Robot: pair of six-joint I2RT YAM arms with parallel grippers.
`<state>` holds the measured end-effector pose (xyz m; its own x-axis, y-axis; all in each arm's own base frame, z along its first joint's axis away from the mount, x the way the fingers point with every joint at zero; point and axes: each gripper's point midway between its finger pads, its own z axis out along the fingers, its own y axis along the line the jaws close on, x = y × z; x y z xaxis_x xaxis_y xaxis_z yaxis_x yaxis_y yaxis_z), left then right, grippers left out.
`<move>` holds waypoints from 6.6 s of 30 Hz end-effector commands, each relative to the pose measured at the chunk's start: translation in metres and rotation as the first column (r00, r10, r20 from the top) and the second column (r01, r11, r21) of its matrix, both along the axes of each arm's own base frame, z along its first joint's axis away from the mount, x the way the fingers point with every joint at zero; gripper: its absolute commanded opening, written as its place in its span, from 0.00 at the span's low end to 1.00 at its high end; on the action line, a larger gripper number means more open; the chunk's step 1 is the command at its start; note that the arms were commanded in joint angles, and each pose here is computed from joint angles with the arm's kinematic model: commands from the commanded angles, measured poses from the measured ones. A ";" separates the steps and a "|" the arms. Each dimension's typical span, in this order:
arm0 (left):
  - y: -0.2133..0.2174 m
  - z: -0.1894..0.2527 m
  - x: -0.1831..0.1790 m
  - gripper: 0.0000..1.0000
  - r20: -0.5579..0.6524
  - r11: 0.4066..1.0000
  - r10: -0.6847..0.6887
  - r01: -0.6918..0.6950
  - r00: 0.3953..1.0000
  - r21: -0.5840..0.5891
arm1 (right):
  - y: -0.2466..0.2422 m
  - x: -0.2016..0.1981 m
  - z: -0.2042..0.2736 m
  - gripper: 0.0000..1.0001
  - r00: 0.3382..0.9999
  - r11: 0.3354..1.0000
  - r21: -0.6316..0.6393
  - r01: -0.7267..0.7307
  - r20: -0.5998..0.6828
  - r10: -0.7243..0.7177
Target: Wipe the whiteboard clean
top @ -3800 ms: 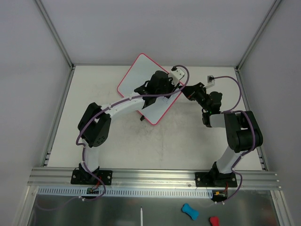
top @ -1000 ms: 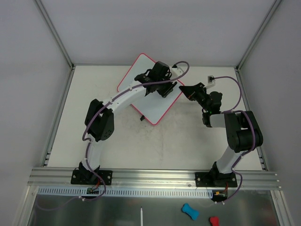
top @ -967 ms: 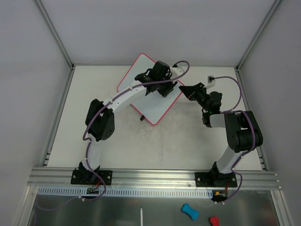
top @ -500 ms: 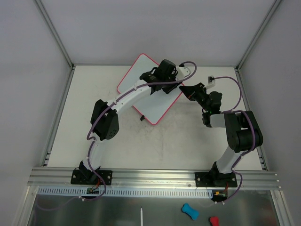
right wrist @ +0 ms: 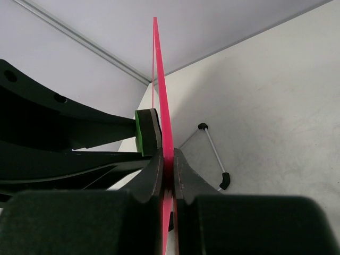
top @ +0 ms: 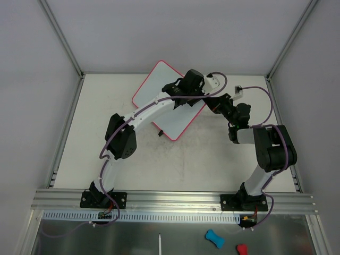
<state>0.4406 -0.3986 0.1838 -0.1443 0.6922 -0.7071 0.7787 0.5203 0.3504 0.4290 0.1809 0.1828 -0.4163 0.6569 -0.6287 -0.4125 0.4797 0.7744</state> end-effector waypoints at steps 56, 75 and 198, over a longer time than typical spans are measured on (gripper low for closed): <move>0.025 -0.055 -0.034 0.00 -0.178 0.920 0.211 -0.257 0.961 -0.297 | 0.030 -0.024 0.039 0.00 0.972 0.988 -0.018 -0.155 0.177 0.155; 0.203 -0.056 0.016 0.00 -0.415 0.552 0.624 -0.750 0.662 -0.365 | 0.029 -0.024 0.038 0.00 0.972 0.988 -0.018 -0.152 0.177 0.152; 0.308 -0.071 -0.182 0.99 -0.485 0.309 0.635 -0.773 0.601 -0.554 | -0.141 -0.156 -0.023 0.99 0.887 0.699 -0.636 0.329 -0.046 -0.459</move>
<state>0.2553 -0.0914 0.1046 -0.5115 -0.3872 -0.7671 -0.0365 0.9017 -0.4308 0.2799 0.0611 0.1620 -0.3418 0.3494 -0.8724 -0.0484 0.9205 0.3876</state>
